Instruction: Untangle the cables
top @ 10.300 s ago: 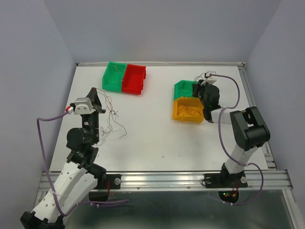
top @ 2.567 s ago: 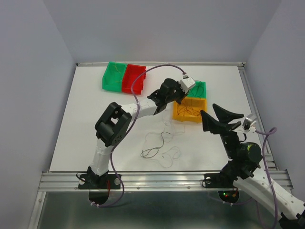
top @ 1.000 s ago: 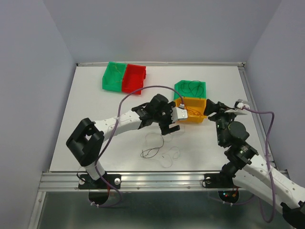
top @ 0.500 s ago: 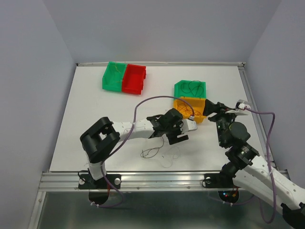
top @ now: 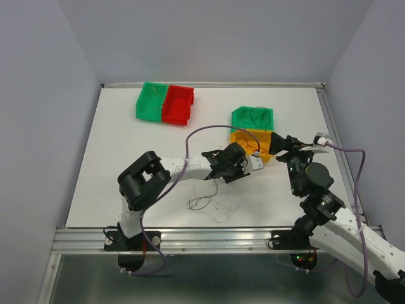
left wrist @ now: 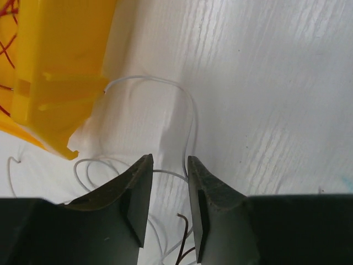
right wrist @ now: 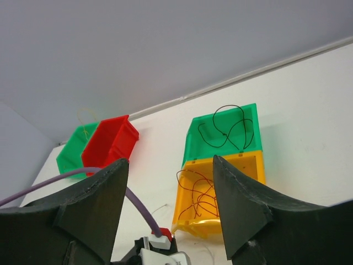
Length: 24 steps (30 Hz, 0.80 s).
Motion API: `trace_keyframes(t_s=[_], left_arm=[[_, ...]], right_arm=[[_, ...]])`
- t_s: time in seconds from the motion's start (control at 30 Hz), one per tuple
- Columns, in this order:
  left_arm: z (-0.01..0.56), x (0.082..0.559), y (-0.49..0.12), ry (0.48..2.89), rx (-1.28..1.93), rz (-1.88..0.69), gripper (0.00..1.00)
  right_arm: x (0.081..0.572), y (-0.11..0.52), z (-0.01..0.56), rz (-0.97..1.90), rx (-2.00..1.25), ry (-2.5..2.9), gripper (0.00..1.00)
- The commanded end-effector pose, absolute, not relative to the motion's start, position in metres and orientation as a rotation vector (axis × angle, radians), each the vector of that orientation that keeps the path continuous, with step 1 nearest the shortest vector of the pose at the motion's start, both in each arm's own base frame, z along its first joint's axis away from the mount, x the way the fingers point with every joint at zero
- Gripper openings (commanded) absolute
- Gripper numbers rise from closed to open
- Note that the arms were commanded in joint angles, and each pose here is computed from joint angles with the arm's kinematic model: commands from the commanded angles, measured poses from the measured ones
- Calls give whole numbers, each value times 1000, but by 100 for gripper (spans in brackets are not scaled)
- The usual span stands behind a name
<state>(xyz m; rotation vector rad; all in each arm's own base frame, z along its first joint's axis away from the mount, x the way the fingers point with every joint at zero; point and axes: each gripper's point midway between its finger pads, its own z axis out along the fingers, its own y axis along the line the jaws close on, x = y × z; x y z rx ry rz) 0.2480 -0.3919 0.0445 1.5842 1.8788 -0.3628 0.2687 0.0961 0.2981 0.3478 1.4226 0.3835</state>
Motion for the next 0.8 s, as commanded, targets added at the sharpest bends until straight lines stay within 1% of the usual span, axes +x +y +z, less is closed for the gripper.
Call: trace_keyframes(t_s=[0.0,0.1,0.2,0.23,0.27,0.3,0.47,0.67,0.7,0.77], left_arm=[[43,245,-393,1903,1607,-371,41],[42,246,-392,1916,1602,-347,41],[37,247,-389,1932,1599,-316,30],[36,247,-387,1939,1604,-311,13],[37,247,-388,1937,1607,-311,4],[37,246,-389,1939,1612,-317,0],[63,245,-391,1880,1569,-356,0],[130,244,-386,1778,1465,-446,0],[153,239,-385,1745,1440,-520,0],[179,242,-380,1709,1385,-595,0]], right_arm=[[262,92,325,444,378,1348,68],[260,91,326,449,371,1343,68],[258,90,326,451,369,1338,68],[258,89,327,451,372,1335,68],[257,88,327,454,373,1331,68],[256,88,328,454,371,1329,68],[254,87,329,461,369,1319,67],[255,91,329,463,345,1327,67],[256,93,329,463,337,1333,67],[258,94,328,458,336,1338,67]])
